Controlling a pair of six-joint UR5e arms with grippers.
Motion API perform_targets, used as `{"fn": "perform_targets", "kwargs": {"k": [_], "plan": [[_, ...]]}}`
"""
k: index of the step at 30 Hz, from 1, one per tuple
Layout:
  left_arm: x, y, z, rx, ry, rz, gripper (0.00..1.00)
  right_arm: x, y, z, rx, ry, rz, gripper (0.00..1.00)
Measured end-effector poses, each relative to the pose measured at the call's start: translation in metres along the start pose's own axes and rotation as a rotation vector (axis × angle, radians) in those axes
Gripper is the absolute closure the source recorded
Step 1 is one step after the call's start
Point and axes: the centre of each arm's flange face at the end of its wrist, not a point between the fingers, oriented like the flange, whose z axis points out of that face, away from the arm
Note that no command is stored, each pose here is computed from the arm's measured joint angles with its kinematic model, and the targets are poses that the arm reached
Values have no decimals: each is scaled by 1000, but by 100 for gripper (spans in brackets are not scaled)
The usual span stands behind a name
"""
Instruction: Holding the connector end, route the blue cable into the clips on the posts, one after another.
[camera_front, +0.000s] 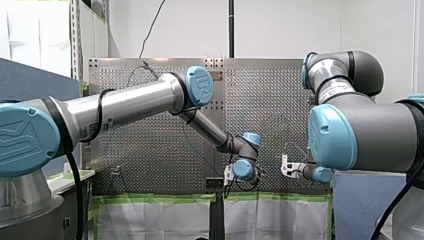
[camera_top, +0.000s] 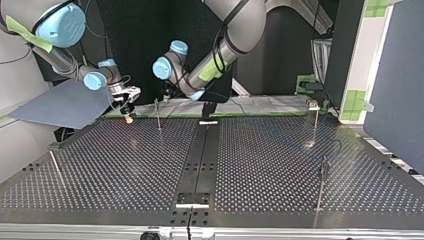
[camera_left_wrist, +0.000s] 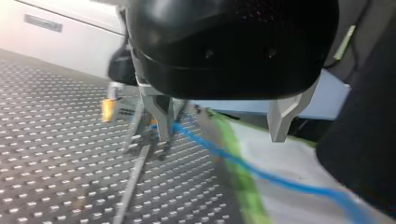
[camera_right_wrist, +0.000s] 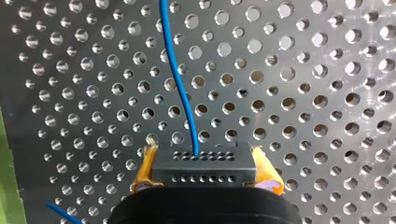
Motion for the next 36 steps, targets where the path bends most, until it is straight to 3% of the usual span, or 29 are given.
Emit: {"fn": "perform_targets", "kwargs": {"k": [5,21,36], "plan": [[16,-4,-8,9,15,11,0,0,0,0,-1,0,1,100],[7,-28,-6,27,-130,-34,0,-2,1,0,-2,-2,3,100],[4,-43,-10,28,-189,-44,0,-3,0,-1,-1,-3,9,100]]}}
